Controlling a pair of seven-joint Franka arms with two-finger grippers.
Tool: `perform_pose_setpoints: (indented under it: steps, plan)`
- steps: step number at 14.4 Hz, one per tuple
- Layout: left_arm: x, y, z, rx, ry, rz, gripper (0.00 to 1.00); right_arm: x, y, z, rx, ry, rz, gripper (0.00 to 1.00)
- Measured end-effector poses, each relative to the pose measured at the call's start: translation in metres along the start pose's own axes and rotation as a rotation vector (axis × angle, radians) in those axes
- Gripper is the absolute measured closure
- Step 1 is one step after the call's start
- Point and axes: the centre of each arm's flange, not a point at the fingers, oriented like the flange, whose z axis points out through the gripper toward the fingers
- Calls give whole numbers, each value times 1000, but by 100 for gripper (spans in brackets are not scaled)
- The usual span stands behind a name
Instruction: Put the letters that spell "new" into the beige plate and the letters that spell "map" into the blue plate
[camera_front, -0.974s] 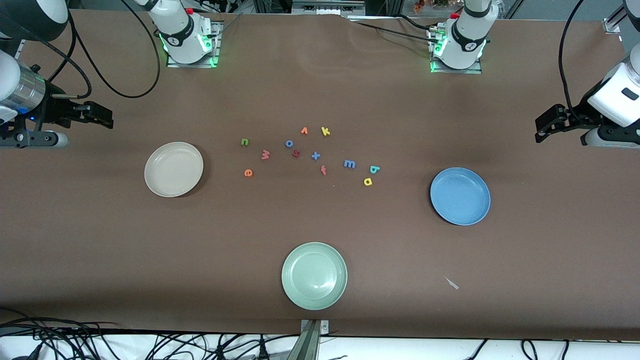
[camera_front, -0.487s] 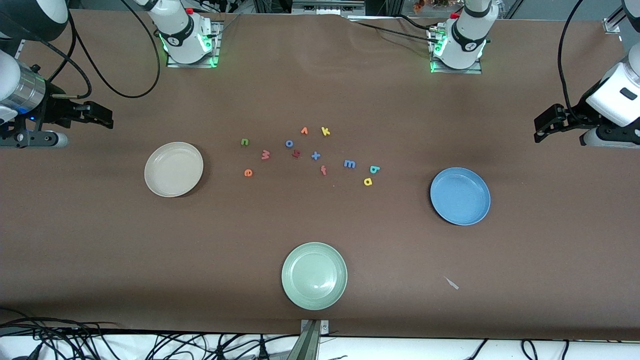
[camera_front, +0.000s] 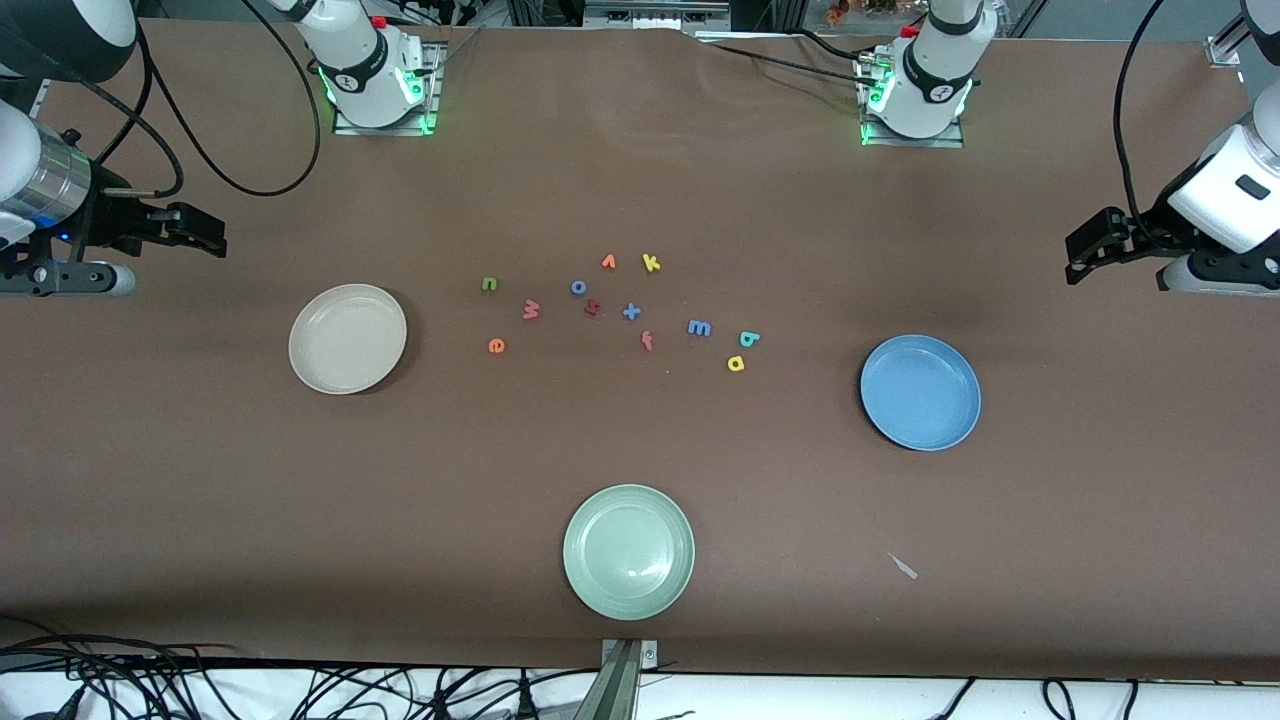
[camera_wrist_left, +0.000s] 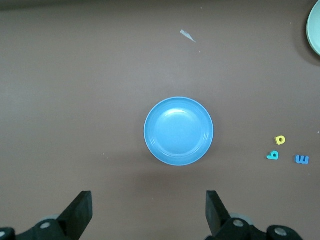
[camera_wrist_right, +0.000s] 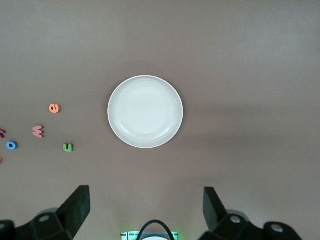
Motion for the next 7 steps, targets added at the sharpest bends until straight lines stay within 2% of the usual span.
perform_pose_setpoints:
  steps: [7]
  plan:
    - [-1,0,-1,0,-2,0,0,0,0,0,0,0,0,0]
